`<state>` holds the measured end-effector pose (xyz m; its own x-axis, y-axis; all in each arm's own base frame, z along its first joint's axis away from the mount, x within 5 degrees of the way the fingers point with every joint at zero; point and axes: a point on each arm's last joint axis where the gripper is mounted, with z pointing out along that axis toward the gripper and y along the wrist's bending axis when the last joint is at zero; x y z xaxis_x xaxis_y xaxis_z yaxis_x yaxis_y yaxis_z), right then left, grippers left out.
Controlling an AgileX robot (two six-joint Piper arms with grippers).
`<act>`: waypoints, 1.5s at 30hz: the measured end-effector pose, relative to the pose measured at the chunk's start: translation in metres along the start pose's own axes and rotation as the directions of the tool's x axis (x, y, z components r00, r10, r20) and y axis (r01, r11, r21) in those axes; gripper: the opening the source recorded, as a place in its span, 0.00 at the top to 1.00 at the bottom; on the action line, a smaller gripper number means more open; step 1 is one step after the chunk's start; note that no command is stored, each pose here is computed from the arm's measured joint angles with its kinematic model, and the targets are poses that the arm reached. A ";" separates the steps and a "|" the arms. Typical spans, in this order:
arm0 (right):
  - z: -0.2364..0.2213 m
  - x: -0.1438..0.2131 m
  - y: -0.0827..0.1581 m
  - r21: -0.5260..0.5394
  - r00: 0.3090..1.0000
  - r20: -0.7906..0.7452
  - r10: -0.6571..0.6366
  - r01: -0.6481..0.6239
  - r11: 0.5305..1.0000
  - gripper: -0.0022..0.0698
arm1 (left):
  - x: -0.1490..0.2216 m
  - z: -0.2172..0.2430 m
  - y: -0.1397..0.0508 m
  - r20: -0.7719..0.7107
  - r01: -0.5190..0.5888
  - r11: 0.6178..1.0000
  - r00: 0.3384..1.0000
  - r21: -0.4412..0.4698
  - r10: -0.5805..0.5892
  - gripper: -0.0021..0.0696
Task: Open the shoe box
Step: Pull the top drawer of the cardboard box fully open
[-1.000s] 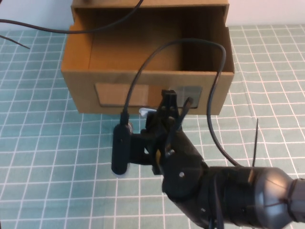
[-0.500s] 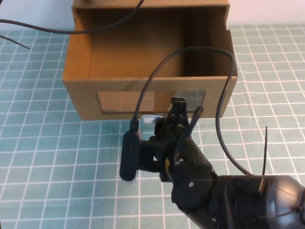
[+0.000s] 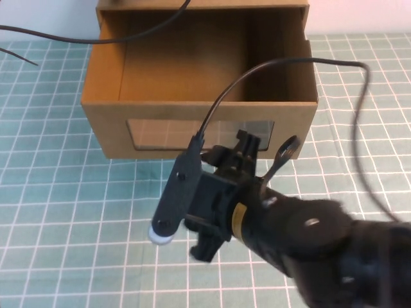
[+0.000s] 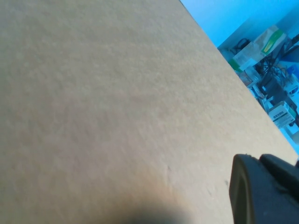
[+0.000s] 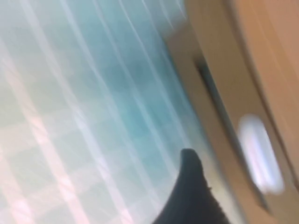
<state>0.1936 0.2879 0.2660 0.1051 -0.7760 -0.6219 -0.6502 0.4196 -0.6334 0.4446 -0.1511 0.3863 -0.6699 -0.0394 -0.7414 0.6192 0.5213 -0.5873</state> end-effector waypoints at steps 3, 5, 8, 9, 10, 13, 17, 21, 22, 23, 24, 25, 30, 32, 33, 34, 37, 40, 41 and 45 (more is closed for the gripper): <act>-0.023 -0.016 -0.006 -0.112 0.985 0.123 0.121 -0.108 0.988 0.38 | 0.000 -0.006 -0.007 -0.019 -0.011 1.000 1.000 -0.012 0.010 0.98; -0.037 -0.023 -0.012 -0.147 0.969 0.179 0.172 -0.147 0.978 0.42 | -0.002 -0.014 -0.016 -0.020 -0.028 1.000 0.999 -0.014 0.028 0.98; -0.059 -0.028 -0.028 -0.139 0.945 0.228 0.233 -0.205 0.969 0.53 | -0.009 -0.037 -0.034 -0.007 -0.066 0.998 0.998 -0.013 0.066 0.98; -0.067 -0.028 -0.034 -0.127 0.938 0.243 0.249 -0.223 0.966 0.59 | -0.011 -0.048 -0.042 0.000 -0.084 0.996 0.996 -0.012 0.084 0.98; -0.076 -0.029 -0.041 -0.111 0.930 0.257 0.264 -0.243 0.964 0.67 | -0.014 -0.060 -0.050 0.007 -0.106 0.994 0.994 -0.011 0.106 0.98; -0.106 -0.027 -0.065 -0.045 0.904 0.299 0.305 -0.306 0.951 0.88 | -0.019 -0.099 -0.071 0.019 -0.164 0.986 0.986 -0.040 0.165 0.98; -0.143 -0.017 -0.092 0.063 0.888 0.332 0.318 -0.357 0.932 0.97 | -0.021 -0.149 -0.104 0.042 -0.272 0.949 0.959 -0.160 0.282 0.98; -0.174 -0.002 -0.114 0.194 0.906 0.315 0.283 -0.353 0.915 0.98 | -0.013 -0.189 -0.143 0.036 -0.387 0.877 0.910 -0.283 0.413 0.98; -0.180 0.003 -0.118 0.221 0.909 0.302 0.288 -0.361 0.906 0.98 | -0.009 -0.197 -0.154 0.033 -0.412 0.860 0.897 -0.300 0.441 0.98; -0.184 0.007 -0.121 0.246 0.911 0.286 0.298 -0.370 0.896 0.98 | -0.005 -0.204 -0.165 0.033 -0.433 0.846 0.885 -0.312 0.465 0.98; -0.189 0.011 -0.125 0.269 0.911 0.271 0.311 -0.382 0.884 0.98 | 0.001 -0.211 -0.174 0.032 -0.451 0.834 0.874 -0.317 0.485 0.98; -0.193 0.016 -0.128 0.292 0.910 0.256 0.325 -0.393 0.872 0.98 | 0.008 -0.216 -0.182 0.028 -0.467 0.824 0.865 -0.320 0.501 0.98; -0.211 0.035 -0.133 0.335 0.916 0.212 0.340 -0.395 0.855 0.98 | 0.048 -0.232 -0.204 -0.002 -0.500 0.805 0.850 -0.319 0.527 0.98; -0.217 0.044 -0.128 0.317 0.931 0.202 0.305 -0.357 0.879 0.98 | 0.069 -0.236 -0.214 0.017 -0.518 0.791 0.833 -0.327 0.553 0.98; -0.218 0.050 -0.124 0.302 0.935 0.199 0.293 -0.343 0.890 0.99 | 0.081 -0.237 -0.216 0.034 -0.526 0.782 0.822 -0.335 0.568 0.98; -0.219 0.056 -0.120 0.286 0.938 0.195 0.285 -0.333 0.899 0.99 | 0.093 -0.237 -0.218 0.052 -0.535 0.772 0.810 -0.343 0.585 0.98; -0.217 0.075 -0.104 0.242 0.943 0.170 0.287 -0.322 0.915 0.99 | 0.132 -0.236 -0.215 0.088 -0.568 0.734 0.765 -0.372 0.638 0.98; -0.215 0.091 -0.092 0.221 0.946 0.146 0.290 -0.317 0.922 0.99 | 0.174 -0.234 -0.202 0.095 -0.572 0.712 0.748 -0.407 0.656 0.98; -0.216 0.094 -0.091 0.220 0.946 0.146 0.290 -0.317 0.923 0.99 | 0.188 -0.234 -0.196 0.103 -0.557 0.714 0.753 -0.425 0.649 0.98; -0.218 0.101 -0.088 0.213 0.943 0.147 0.300 -0.326 0.921 0.99 | 0.235 -0.227 -0.171 0.178 -0.424 0.789 0.822 -0.445 0.541 0.98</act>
<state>0.0972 0.0702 0.3595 0.0148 -0.5366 -0.8437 -0.4729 0.7397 -0.4787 0.0884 -0.0558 0.3866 -0.1422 0.0979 -0.9850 0.5904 0.8071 -0.0051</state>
